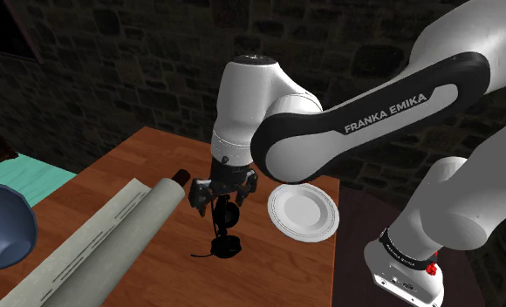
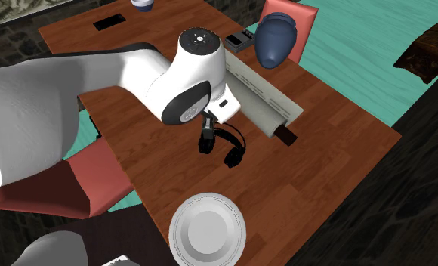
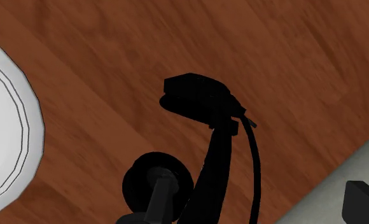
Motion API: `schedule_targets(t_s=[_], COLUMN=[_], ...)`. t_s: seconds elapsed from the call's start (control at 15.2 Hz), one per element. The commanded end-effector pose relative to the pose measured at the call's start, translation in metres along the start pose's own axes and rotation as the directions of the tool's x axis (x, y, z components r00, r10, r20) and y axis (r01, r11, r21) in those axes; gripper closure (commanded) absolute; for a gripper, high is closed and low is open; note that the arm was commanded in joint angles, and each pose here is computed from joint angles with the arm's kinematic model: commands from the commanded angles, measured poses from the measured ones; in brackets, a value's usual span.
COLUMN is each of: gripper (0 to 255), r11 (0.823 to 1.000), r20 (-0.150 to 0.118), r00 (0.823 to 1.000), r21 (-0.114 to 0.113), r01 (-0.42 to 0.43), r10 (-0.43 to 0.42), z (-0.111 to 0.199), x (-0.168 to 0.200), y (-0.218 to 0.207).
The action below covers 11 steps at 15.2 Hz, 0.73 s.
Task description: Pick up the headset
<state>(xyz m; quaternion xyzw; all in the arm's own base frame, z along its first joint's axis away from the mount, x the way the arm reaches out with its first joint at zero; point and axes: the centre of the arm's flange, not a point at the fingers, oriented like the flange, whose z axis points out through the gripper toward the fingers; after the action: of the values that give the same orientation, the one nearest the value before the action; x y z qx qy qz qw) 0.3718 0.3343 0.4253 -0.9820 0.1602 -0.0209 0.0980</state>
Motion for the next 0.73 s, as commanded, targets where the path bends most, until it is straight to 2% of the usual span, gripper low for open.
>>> schedule_targets(t_s=[0.0, 0.26, 0.4, 0.46, 0.66], gripper=[0, 0, 0, 255, 255], r11=[1.0, 1.0, 1.0, 1.0, 1.0], r20=[0.0, 0.0, 0.0, 0.0, -0.001], r00=[1.0, 1.0, 1.0, 1.0, 1.0], r21=[0.002, 0.002, 0.002, 0.002, 0.002], r01=[-0.001, -0.001, -0.001, -0.001, -0.001], r10=[0.001, 0.001, 0.001, 0.001, 0.001], z=[0.01, 0.034, 0.034, 0.034, 0.034], x=[0.0, 0.0, 0.0, 0.0, 0.0], y=[0.0, 0.005, 0.005, 0.005, 0.005])
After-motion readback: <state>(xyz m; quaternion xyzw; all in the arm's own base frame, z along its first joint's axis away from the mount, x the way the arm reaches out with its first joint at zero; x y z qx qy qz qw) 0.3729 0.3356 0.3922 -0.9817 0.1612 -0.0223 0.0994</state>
